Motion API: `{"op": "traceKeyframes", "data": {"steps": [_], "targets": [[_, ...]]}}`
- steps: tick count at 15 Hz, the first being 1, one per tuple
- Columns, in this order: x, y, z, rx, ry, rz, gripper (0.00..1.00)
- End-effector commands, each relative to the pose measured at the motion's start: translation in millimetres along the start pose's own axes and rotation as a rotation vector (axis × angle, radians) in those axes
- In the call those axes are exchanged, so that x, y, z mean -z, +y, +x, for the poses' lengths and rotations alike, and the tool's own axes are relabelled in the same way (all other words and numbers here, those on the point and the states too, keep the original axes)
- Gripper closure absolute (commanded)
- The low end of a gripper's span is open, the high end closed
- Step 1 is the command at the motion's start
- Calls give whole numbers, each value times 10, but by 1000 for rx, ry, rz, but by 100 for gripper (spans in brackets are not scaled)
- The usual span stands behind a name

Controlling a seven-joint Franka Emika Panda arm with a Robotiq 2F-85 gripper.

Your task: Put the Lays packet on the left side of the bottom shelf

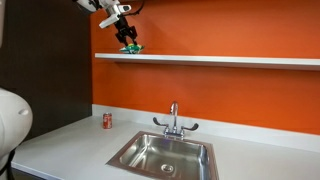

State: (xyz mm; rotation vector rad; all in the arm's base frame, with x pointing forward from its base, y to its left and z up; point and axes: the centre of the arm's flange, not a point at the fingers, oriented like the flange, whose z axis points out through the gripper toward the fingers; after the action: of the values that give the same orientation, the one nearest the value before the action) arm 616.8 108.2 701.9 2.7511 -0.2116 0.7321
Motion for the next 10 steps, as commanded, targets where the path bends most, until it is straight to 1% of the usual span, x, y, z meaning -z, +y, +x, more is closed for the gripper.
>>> {"op": "traceKeyframes", "data": {"steps": [1, 10], "targets": [[66, 11, 42, -17, 10, -7, 1], [244, 5, -76, -25, 23, -12, 0]]}}
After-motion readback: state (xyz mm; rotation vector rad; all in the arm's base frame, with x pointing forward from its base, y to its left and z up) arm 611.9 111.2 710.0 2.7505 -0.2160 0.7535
